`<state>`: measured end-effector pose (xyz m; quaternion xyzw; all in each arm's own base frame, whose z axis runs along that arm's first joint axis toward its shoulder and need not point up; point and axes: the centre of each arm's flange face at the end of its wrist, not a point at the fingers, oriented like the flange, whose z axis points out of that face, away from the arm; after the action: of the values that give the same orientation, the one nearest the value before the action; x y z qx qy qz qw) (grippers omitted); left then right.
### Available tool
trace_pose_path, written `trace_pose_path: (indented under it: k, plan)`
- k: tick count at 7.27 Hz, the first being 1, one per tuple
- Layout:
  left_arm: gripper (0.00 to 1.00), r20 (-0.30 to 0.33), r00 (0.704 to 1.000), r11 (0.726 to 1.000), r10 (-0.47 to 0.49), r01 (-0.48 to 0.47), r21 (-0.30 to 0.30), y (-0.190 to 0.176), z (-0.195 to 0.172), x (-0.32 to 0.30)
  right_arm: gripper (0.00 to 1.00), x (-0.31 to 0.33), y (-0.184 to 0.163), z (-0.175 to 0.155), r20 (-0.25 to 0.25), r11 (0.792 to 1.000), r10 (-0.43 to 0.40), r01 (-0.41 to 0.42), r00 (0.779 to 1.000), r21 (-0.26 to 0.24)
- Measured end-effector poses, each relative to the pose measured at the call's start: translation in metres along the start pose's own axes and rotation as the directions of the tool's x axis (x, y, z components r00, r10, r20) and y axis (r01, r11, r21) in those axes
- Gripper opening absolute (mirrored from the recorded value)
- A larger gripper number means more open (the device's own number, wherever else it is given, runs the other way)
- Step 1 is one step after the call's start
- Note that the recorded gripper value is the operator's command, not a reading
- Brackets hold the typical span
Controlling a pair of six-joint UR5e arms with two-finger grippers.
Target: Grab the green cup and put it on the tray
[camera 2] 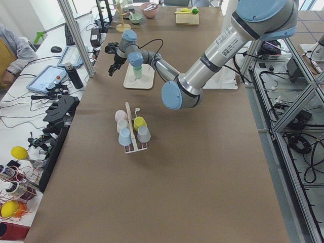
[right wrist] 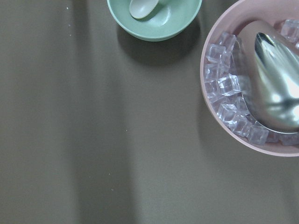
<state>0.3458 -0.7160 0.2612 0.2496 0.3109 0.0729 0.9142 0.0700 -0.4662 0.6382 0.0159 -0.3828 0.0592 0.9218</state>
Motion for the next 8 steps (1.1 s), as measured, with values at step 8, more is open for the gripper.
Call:
trace_pose_path:
  k: [8]
  plan:
    - [0.97, 0.043, 0.961, 0.902, -0.272, 0.271, -0.335, 0.180, -0.059, -0.473, 1.00, -0.003, 0.000, -0.003, 0.001, 1.000, -0.005, 0.005, 1.000, 0.005]
